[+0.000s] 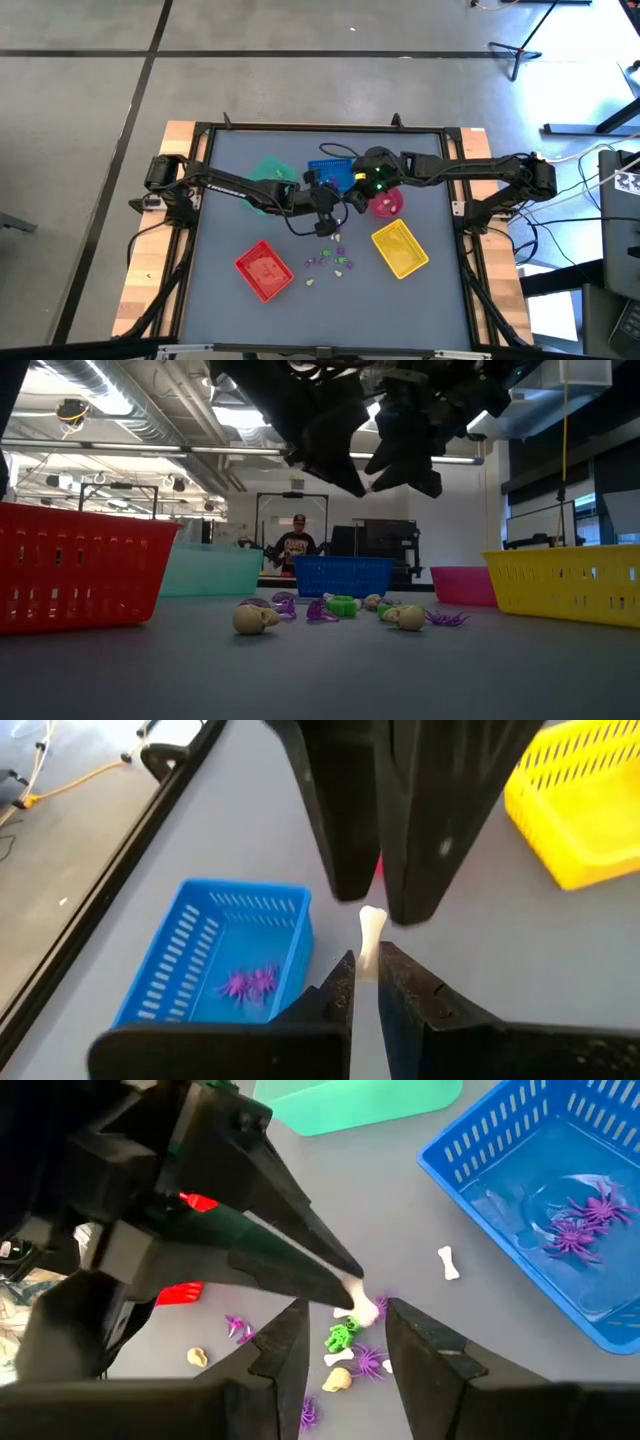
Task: Sort Halloween decoration
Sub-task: Put the white bone toy into the yellow bin
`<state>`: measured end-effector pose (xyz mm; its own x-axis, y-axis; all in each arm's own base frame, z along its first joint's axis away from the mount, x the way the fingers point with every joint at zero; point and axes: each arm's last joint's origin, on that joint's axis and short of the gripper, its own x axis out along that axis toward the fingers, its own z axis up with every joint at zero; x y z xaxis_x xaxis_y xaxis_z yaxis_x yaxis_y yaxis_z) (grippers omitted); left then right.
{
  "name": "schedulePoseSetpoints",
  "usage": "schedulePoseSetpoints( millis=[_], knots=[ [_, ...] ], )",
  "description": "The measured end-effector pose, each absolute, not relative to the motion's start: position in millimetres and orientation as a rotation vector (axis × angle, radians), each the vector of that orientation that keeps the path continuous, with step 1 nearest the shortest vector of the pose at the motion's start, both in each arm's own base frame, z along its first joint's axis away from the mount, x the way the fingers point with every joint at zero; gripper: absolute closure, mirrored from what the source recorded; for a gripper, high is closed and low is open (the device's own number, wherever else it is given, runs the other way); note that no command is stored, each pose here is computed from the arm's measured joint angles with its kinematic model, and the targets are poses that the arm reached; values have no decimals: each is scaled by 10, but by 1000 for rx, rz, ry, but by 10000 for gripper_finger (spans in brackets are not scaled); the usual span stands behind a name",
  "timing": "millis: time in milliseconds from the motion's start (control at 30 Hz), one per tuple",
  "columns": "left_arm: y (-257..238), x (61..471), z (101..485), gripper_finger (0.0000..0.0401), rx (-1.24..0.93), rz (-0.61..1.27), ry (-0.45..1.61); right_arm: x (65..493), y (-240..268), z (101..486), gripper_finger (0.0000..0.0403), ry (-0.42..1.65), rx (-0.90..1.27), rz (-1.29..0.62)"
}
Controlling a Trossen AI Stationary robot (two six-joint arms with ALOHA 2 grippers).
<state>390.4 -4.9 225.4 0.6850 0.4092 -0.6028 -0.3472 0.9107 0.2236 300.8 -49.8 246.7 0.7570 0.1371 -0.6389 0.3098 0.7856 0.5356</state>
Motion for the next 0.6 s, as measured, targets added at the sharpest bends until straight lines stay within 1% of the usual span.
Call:
schedulePoseSetpoints(
  millis=[200,600],
  knots=[
    [-50,3928,2282,385,84,425,659,3008,-497,2467,272,719,675,-102],
    [-53,3928,2282,385,84,425,658,3008,-497,2467,272,720,675,-102]
  ],
)
